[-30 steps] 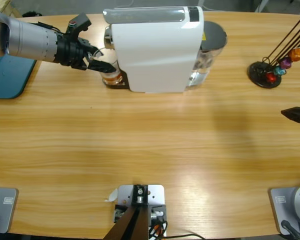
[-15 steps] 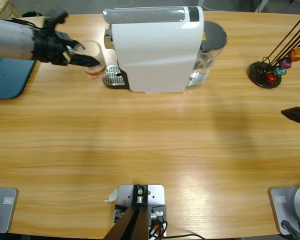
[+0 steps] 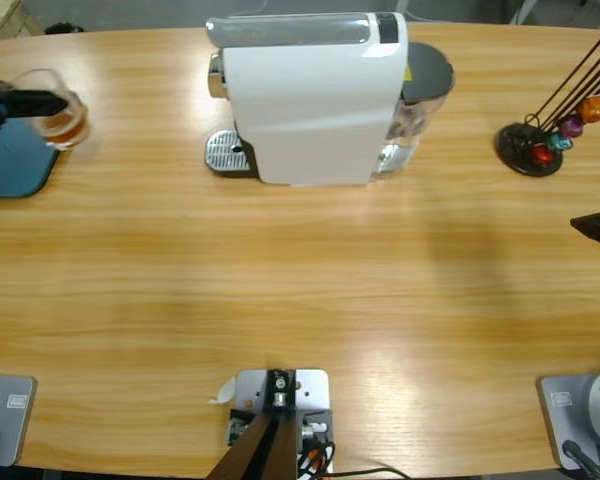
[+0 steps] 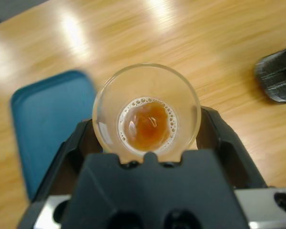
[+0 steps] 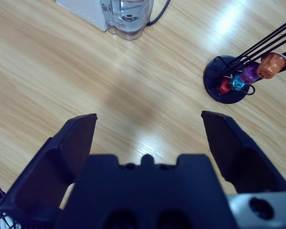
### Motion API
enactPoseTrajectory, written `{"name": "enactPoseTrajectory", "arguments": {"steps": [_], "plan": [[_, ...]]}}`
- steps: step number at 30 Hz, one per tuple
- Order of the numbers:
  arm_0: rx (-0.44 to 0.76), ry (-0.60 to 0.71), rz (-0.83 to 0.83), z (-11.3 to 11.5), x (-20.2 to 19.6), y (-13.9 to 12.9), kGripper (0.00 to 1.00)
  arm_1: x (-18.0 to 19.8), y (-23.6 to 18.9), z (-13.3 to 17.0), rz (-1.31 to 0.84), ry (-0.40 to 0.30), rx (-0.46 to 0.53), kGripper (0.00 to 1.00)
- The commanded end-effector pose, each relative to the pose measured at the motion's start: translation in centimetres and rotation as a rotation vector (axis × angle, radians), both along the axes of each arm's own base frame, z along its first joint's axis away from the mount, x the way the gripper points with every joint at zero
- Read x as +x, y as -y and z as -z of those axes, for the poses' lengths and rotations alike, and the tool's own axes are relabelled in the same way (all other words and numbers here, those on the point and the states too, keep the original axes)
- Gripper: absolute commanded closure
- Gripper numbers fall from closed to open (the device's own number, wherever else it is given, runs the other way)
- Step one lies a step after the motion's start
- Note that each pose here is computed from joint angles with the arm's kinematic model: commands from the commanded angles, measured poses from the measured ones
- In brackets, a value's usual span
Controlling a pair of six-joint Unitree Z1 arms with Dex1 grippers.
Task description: Pour coffee
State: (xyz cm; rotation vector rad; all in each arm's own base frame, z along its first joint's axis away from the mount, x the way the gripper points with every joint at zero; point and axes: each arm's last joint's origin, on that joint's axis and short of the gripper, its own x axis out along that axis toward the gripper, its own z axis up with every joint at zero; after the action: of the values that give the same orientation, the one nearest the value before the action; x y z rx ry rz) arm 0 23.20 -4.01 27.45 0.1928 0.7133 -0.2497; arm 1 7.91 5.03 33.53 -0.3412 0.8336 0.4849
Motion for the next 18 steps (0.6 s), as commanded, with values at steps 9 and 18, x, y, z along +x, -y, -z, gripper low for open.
{"name": "enactPoseTrajectory", "arguments": {"steps": [9,18], "plan": [[0.037,-0.024,-0.399,2.3,0.5,-5.5,1.0,-0.5,0.4,0.6,0.006,-0.003,-0.009,0.0],[0.046,-0.032,-0.418,4.4,2.8,-6.0,1.0,-0.4,0.3,0.6,0.006,-0.007,-0.013,0.0]]}}
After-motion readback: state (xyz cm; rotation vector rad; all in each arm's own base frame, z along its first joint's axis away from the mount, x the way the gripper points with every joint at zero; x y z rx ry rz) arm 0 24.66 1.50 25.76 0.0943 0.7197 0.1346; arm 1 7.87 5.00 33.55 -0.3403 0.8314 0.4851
